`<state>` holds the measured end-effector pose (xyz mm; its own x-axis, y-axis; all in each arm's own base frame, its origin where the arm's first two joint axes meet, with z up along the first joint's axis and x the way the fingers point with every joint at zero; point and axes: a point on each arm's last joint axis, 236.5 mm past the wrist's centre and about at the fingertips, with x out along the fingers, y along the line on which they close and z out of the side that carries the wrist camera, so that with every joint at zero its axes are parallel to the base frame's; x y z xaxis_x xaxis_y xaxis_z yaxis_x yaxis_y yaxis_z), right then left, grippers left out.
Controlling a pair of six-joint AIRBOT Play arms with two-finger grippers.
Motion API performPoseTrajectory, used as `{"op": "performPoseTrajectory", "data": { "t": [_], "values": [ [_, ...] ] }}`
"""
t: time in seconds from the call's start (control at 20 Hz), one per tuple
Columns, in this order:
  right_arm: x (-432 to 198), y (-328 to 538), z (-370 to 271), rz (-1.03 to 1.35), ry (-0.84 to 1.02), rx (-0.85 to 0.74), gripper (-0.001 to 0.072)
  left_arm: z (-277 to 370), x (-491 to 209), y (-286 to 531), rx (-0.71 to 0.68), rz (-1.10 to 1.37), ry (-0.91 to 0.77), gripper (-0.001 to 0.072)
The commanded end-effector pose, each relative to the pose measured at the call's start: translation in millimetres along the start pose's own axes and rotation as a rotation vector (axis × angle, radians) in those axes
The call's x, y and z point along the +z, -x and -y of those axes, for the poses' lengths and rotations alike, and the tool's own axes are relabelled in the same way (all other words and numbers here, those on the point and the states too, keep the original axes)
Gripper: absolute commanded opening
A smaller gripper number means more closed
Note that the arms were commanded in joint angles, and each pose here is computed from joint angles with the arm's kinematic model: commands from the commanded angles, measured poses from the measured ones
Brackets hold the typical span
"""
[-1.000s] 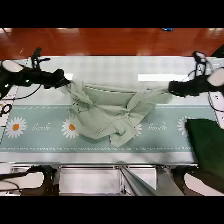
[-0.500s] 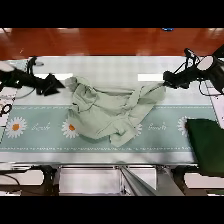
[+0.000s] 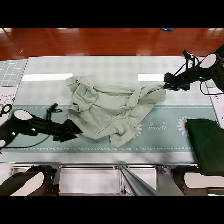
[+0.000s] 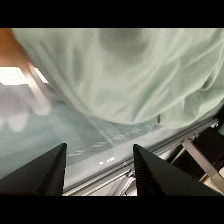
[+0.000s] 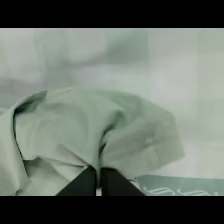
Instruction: Fold the shirts.
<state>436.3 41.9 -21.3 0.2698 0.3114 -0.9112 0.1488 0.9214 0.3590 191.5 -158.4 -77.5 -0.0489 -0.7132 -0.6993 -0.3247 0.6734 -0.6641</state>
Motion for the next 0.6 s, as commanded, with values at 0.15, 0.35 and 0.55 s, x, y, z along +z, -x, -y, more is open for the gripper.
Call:
{"op": "performPoseTrajectory", "data": {
  "t": [0.15, 0.35, 0.55],
  "values": [
    [-5, 0, -3, -0.024, 0.012, 0.013, 0.0021, 6, -6, -52, 0.008, 0.022, 0.038, 0.0509],
    [-10, -2, -11, -0.038, 0.023, 0.021, 0.0021, 16, 20, -74, -0.023, 0.132, 0.091, 0.0508],
    [-16, -4, -29, -0.056, 0.029, 0.063, 0.0022, 41, 51, -71, -0.069, 0.252, 0.039, 0.0023]
  ]
}}
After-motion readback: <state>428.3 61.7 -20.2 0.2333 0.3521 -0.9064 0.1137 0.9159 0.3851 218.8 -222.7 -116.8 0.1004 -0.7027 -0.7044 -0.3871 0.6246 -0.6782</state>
